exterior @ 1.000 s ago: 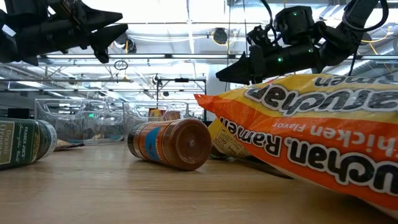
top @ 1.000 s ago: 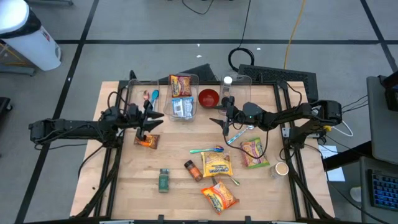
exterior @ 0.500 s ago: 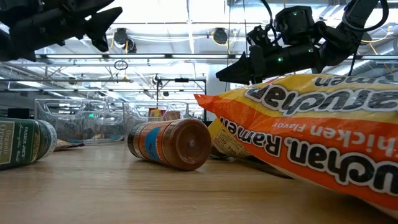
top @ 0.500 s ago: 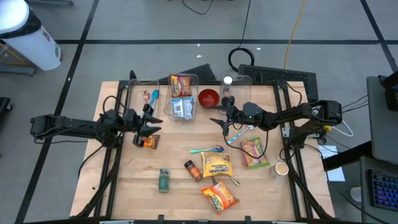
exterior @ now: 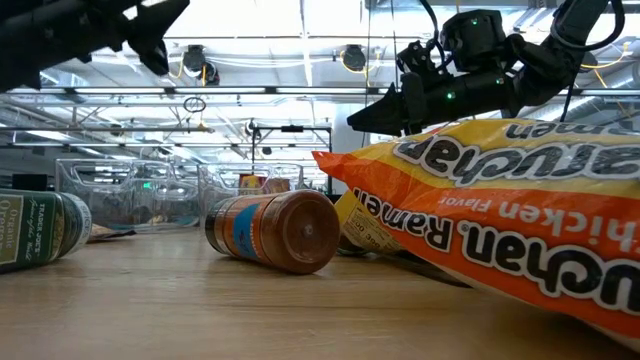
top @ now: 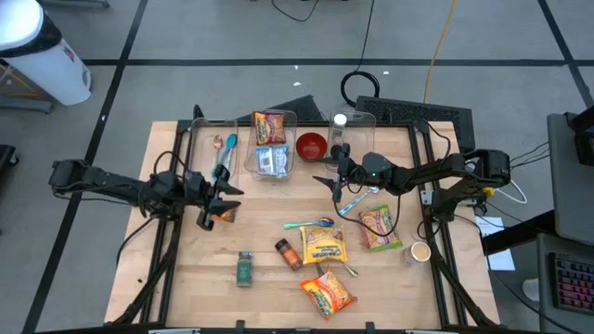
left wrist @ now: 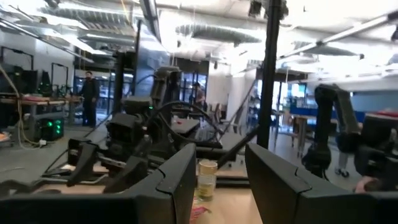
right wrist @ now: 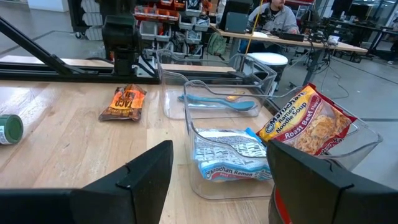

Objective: Pick & Place Food Item
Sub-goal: Put the orange seasoning pack into the right transparent bin

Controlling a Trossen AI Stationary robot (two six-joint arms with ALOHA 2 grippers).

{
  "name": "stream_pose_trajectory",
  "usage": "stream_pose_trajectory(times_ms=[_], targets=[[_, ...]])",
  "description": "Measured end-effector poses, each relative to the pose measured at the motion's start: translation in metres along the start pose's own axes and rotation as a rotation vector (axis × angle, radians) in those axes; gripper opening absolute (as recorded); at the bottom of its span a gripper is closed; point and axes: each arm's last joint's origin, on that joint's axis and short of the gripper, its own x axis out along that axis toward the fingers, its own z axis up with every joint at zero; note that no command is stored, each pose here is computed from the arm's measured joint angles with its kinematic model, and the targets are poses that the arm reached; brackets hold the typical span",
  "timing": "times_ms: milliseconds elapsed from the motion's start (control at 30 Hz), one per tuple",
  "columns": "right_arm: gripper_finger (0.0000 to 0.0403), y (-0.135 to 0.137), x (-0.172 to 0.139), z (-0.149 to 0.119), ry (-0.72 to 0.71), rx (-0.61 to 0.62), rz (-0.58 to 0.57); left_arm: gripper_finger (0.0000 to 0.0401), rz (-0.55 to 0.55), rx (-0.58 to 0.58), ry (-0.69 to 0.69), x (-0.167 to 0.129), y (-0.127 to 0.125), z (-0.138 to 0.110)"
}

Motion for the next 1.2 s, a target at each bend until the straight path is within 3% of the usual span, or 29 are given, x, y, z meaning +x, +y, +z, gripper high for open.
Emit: stream_pose_trajectory(times_ms=[233, 433, 733, 1200], targets=[[0.0251, 0.0, 0.0, 0.0, 0.004, 0.0, 0.0, 0.0145, 0.022, 0.009, 0.26, 0.036, -0.016, 0.014], [0.0251, 0.0, 0.0, -0.001, 0.009, -0.001, 0.001, 0.0145, 0.007, -0.097, 0.425, 0.064, -0.033, 0.021], [0.0251, 0.001, -0.002, -0.004, 0.019, 0.0, 0.002, 0.0145, 0.175, -0.288, 0.731, 0.074, -0.049, 0.0], [0.0251, 0.0, -0.002, -0.003, 0.003, 0.0, 0.0, 0.0145, 0.17, -0.428, 0.808, 0.072, -0.071, -0.013]])
